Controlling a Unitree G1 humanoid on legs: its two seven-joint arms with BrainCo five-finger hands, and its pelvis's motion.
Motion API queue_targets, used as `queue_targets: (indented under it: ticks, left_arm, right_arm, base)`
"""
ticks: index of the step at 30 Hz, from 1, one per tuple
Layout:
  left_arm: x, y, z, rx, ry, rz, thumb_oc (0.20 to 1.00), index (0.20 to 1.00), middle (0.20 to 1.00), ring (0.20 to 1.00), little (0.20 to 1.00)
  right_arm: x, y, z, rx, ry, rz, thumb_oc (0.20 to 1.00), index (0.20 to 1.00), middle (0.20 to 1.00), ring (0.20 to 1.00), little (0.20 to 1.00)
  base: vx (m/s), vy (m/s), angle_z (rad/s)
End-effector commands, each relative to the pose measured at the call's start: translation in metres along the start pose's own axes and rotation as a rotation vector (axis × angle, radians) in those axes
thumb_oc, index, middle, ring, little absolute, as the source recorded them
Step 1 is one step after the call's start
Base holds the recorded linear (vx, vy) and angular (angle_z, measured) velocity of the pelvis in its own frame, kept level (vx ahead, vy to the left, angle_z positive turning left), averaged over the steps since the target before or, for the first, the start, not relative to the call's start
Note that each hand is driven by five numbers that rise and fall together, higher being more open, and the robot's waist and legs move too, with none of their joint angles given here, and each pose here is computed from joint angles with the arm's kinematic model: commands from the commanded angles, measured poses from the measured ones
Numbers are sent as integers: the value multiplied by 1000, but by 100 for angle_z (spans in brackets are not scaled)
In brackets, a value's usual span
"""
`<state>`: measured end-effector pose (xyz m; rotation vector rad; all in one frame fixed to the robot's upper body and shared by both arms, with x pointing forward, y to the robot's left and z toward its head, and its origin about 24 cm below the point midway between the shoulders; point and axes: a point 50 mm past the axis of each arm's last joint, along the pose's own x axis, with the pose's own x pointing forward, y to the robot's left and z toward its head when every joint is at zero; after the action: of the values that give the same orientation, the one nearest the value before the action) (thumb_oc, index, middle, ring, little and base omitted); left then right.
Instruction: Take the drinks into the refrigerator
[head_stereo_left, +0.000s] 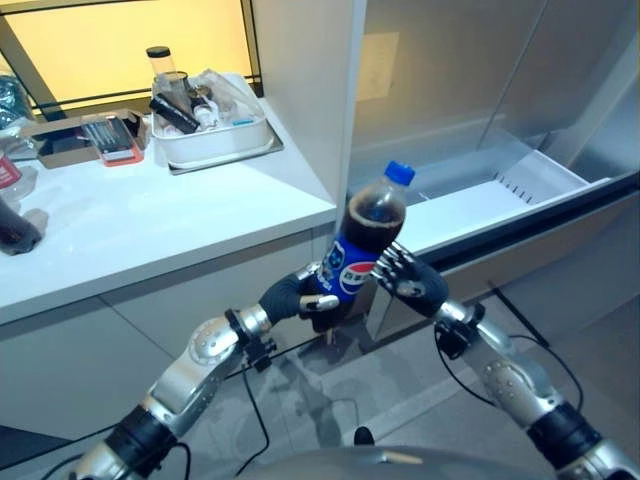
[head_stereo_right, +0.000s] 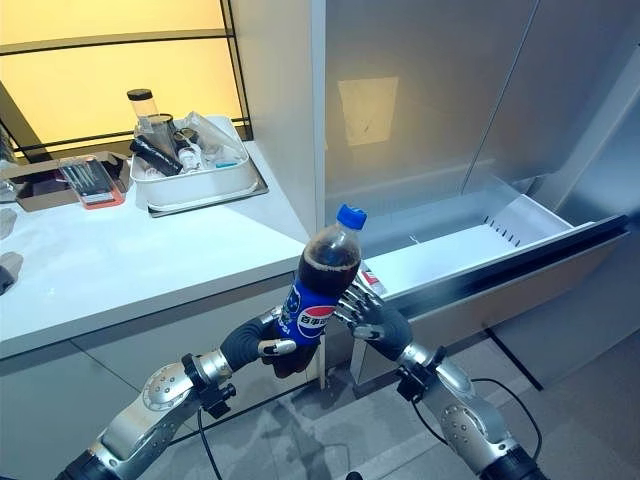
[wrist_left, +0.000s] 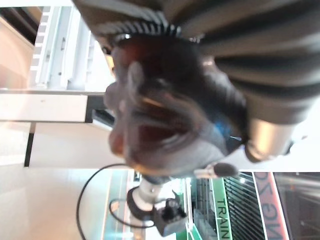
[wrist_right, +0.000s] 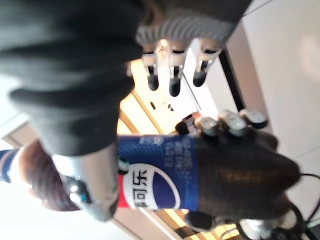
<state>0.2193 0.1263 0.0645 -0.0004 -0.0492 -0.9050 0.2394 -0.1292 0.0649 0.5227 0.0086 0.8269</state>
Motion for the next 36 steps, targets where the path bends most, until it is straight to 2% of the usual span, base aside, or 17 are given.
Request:
queue_targets:
  ticks: [1,18,36]
  left_arm:
    - [29,1,47,64,-250,-62,200,200,200,200,200]
    - [30,-2,44,59,-225,-77,200,200,200,200,200]
    - [31,-2,46,105,-223,-85,200,200,200,200,200]
  right_arm:
    - [28,-3,20,-61,-103,23,1000,1000,1000,1000,1000]
    - [63,2,25,-45,-130,55,1000,1000,1000,1000,1000]
    - [73,45,14,48,-11,342,1000,1000,1000,1000,1000]
  base:
    - [0,0,0]
    - [2,2,2]
    - [0,0,0]
